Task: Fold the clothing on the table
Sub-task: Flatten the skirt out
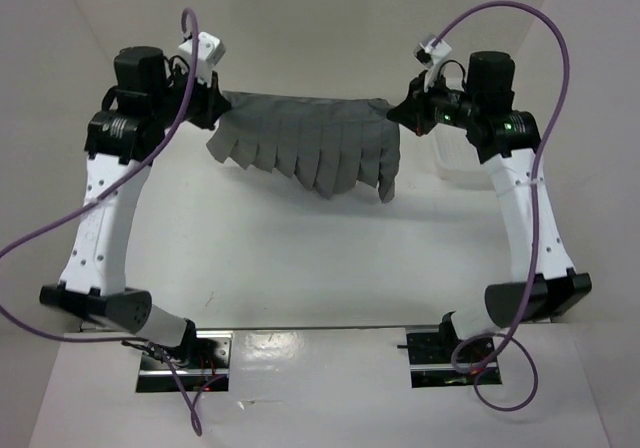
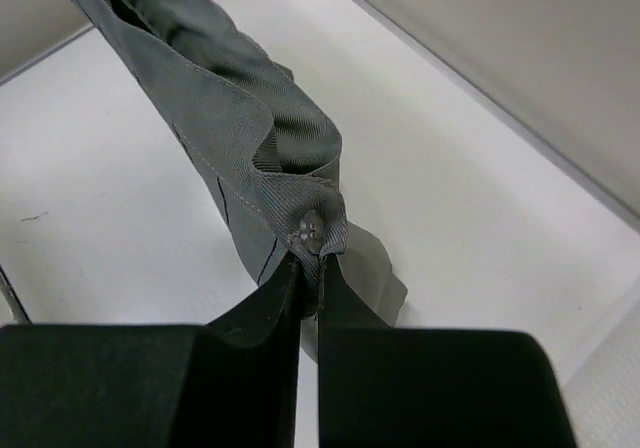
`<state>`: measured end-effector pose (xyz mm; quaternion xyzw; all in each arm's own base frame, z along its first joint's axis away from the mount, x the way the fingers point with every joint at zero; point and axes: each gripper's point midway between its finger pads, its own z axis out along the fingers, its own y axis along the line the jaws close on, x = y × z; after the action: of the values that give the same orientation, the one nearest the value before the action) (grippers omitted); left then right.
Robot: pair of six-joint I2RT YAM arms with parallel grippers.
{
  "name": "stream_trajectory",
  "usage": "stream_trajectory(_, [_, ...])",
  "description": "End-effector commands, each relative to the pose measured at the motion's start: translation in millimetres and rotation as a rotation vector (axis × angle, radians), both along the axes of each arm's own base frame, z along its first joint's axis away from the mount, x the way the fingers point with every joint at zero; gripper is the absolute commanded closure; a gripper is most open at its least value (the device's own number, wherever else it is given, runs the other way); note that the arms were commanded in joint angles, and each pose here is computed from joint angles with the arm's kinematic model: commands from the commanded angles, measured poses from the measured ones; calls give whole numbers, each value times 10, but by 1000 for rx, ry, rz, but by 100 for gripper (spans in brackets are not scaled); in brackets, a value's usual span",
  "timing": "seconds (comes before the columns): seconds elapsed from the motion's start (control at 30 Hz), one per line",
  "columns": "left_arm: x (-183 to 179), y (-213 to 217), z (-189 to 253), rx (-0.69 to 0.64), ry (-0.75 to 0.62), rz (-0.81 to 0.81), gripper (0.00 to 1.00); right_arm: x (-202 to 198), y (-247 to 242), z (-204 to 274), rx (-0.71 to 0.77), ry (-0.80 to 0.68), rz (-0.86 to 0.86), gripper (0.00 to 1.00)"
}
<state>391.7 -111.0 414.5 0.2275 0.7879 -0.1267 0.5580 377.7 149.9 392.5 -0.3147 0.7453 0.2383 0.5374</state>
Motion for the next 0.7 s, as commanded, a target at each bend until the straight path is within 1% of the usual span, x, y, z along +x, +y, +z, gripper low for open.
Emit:
stream_trajectory(0.0, [-447, 88, 307, 35, -125, -30, 100, -424, 3, 208, 0, -94, 76, 100])
stream_trajectory(0.03, [-530, 108, 268, 51, -123, -36, 100, -502, -19, 167, 0, -80, 88, 100])
stream_trajectory(0.07, [-612, 94, 111, 51, -82, -52, 100, -635, -17, 237, -3, -117, 108, 100])
stream_trajectory(0.1, [-790, 107, 193, 54, -120, -64, 100, -730, 11, 140, 1, -90, 139, 100])
stream_trajectory(0.17, [-971, 139, 103, 66, -105, -69, 100, -950, 4, 157, 6, -98, 170, 100])
stream_trajectory(0.2, [-1120, 150, 73, 73, -114, -81, 100, -1034, 35, 125, 12, -94, 204, 100])
stream_trajectory(0.27, [-1310, 180, 80, 67, -124, -85, 100, -1124, -15, 140, 23, -91, 203, 100])
stream_trajectory(0.37, [-1451, 200, 17, 53, -110, -99, 100, -1278, 10, 181, 47, -86, 243, 100])
stream_trajectory(0.43, [-1450, 192, -90, 47, -76, -109, 99, -1285, 9, 218, 47, -97, 244, 100])
stream_trajectory(0.53, [-1332, 181, -220, 49, -27, -111, 99, -1149, 21, 99, 56, -48, 239, 100])
stream_trajectory(0.57, [-1212, 169, -369, 52, 26, -112, 99, -1114, 23, 34, 57, -26, 239, 100])
stream_trajectory(0.63, [-1104, 116, -555, 43, 92, -137, 99, -993, 31, -127, 60, 30, 237, 100])
stream_trajectory(0.67, [-965, 102, -739, 44, 150, -138, 99, -942, 18, -252, 49, 55, 230, 100])
